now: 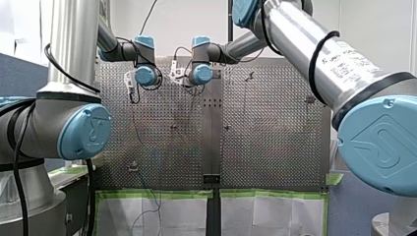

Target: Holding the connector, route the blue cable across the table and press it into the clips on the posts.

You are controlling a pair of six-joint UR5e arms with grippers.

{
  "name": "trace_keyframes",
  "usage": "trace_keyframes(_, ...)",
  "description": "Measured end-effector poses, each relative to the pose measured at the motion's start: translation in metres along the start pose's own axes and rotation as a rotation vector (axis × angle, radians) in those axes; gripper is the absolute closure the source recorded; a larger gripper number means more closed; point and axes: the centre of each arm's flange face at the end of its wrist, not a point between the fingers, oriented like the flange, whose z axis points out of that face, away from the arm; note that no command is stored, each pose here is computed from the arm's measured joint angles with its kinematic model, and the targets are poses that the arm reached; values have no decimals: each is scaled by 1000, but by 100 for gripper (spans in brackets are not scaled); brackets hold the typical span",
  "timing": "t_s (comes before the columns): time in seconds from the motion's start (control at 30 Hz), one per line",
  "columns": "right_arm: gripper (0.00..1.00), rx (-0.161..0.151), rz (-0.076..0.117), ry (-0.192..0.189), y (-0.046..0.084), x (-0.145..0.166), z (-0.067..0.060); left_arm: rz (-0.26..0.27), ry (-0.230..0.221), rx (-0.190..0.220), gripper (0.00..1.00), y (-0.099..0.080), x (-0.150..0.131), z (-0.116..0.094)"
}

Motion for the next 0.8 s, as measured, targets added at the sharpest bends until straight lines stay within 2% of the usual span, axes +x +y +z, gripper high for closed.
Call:
trace_keyframes(0.2,100,1,0,-1,0,-1,0,-3,-3,-5,0,2,-1,2)
trace_keyframes(0.23,100,1,0,-2,0,-1,0,-4,-3,-5,20,2,-1,2)
trace_keyframes(0.27,100,1,0,-2,0,-1,0,-4,-4,-5,35,2,-1,2)
trace_keyframes(0.3,100,1,0,-2,0,-1,0,-4,-4,-4,35,2,-1,2)
trace_keyframes(0.33,100,1,0,-2,0,-1,0,-5,-4,-5,58,2,-1,2)
trace_keyframes(0.37,100,1,0,-2,0,-1,0,-5,-4,-5,72,2,-1,2)
trace_keyframes(0.4,100,1,0,-2,0,-1,0,-5,-4,-5,72,2,-1,2)
trace_keyframes(0.47,100,2,0,-2,0,-1,0,-5,-3,-5,100,2,-1,2)
trace_keyframes(0.6,100,2,0,-3,0,-1,0,-6,7,-11,100,3,0,1)
trace_keyframes(0.8,100,1,0,-9,0,-3,-1,-1,31,-41,100,5,3,-3)
